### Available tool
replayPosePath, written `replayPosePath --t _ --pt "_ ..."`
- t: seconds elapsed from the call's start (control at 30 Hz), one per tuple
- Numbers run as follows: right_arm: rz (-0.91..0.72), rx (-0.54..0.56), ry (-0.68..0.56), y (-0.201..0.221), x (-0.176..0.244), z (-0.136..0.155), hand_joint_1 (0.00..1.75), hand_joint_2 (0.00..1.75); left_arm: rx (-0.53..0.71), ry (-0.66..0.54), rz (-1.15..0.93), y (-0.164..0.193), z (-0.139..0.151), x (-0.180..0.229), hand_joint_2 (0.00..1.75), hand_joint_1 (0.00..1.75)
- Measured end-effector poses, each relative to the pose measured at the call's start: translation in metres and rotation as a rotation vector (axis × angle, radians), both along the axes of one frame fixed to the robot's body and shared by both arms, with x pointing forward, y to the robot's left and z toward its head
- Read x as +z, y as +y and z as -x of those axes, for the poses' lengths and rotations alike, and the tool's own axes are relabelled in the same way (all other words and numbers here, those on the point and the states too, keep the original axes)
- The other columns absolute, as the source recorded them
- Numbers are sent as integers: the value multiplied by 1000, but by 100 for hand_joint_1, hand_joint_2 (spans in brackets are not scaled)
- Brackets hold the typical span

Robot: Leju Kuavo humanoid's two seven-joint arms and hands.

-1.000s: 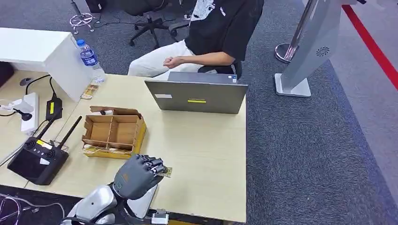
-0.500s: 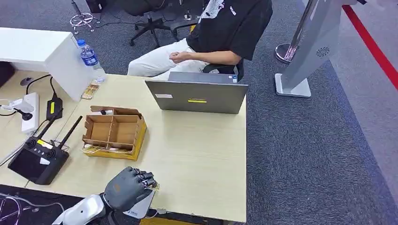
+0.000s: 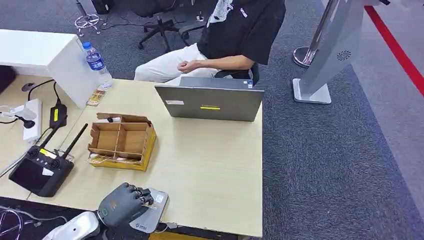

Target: Pass the card to the sensor for recognition and then transmit it.

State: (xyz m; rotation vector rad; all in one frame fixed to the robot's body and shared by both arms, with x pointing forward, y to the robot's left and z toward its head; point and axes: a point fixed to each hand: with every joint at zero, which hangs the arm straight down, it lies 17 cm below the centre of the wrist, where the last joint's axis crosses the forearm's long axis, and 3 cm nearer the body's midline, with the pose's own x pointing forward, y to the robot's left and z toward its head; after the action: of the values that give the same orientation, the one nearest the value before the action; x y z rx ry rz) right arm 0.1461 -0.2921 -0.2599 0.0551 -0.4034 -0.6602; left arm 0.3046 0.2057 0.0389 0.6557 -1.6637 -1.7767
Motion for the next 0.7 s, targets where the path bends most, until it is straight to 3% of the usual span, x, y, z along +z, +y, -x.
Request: replayPosePath --t 0.13,0.3,0.47,0.57,0.7 --pt "1 7 12 0 -1 1 0 175 48 -131 11 -8 -22 23 175 175" --pt "1 28 11 3 0 -3 0 175 159 -332 131 -25 -75 94 175 175" --pt "1 52 13 5 0 -6 0 175 273 -479 240 -21 -118 164 175 175" --pt "0 67 15 6 1 -8 0 175 341 -539 283 -10 -140 198 175 175" --pt "-3 88 20 9 1 -12 0 175 405 -531 326 4 -169 220 175 175"
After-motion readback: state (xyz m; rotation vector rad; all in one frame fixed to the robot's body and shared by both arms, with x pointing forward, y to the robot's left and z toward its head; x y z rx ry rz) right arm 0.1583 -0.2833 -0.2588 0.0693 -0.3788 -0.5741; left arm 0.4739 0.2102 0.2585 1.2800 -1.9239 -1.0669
